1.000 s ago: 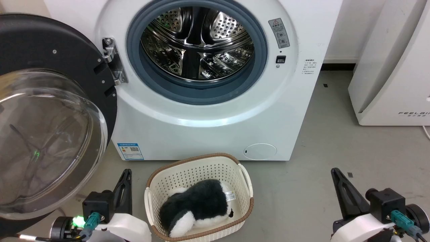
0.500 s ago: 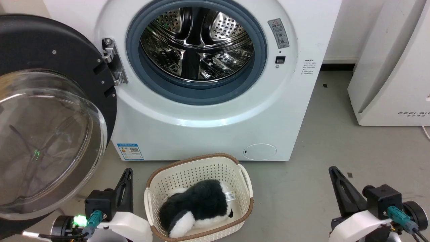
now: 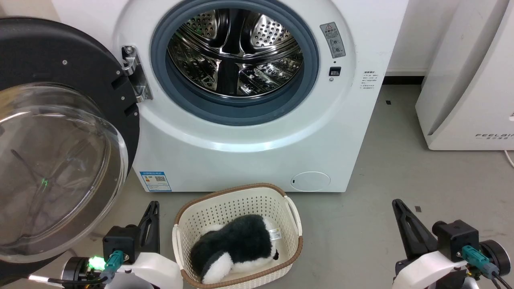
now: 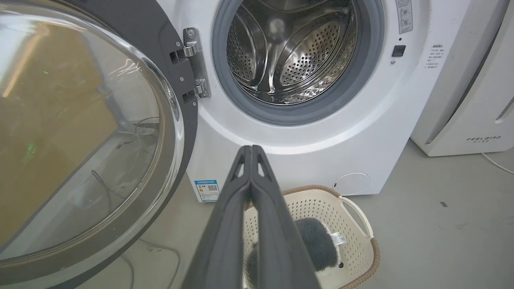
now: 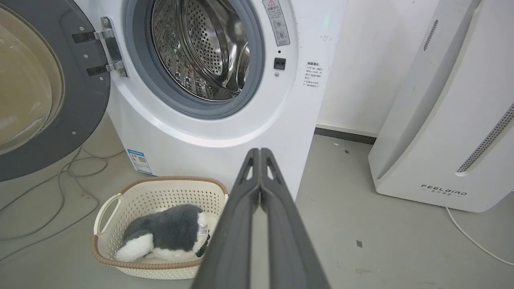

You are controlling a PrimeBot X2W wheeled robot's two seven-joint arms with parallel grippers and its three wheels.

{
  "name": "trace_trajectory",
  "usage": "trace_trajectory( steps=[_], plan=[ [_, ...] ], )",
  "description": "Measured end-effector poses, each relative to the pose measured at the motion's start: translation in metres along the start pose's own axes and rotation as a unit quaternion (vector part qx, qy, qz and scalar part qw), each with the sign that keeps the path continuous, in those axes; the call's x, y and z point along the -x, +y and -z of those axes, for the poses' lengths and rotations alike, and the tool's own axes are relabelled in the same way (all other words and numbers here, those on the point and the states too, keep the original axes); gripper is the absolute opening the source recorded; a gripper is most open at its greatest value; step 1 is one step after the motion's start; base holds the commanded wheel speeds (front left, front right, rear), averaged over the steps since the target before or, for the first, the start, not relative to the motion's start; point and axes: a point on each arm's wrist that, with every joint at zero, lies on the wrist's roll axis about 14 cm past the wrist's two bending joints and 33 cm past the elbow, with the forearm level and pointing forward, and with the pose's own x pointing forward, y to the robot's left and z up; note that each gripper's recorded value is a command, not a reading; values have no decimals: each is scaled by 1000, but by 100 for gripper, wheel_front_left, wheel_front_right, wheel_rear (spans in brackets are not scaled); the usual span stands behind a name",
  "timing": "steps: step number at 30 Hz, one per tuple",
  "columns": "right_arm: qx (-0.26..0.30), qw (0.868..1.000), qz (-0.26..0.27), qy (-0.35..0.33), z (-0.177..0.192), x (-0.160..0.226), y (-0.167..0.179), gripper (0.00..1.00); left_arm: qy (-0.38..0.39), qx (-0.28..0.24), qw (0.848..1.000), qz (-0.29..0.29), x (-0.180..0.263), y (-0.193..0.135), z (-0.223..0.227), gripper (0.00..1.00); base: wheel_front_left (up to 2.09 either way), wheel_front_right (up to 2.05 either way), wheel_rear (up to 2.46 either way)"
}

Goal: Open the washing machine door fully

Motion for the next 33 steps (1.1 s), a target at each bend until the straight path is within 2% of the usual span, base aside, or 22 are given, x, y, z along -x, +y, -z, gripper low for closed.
trace_trajectory(
  steps=[33],
  plan=[
    [0, 1000, 0, 0, 0, 0, 0, 0, 0, 0, 1000, 0, 0, 0, 0, 0, 0, 0, 0]
  ],
)
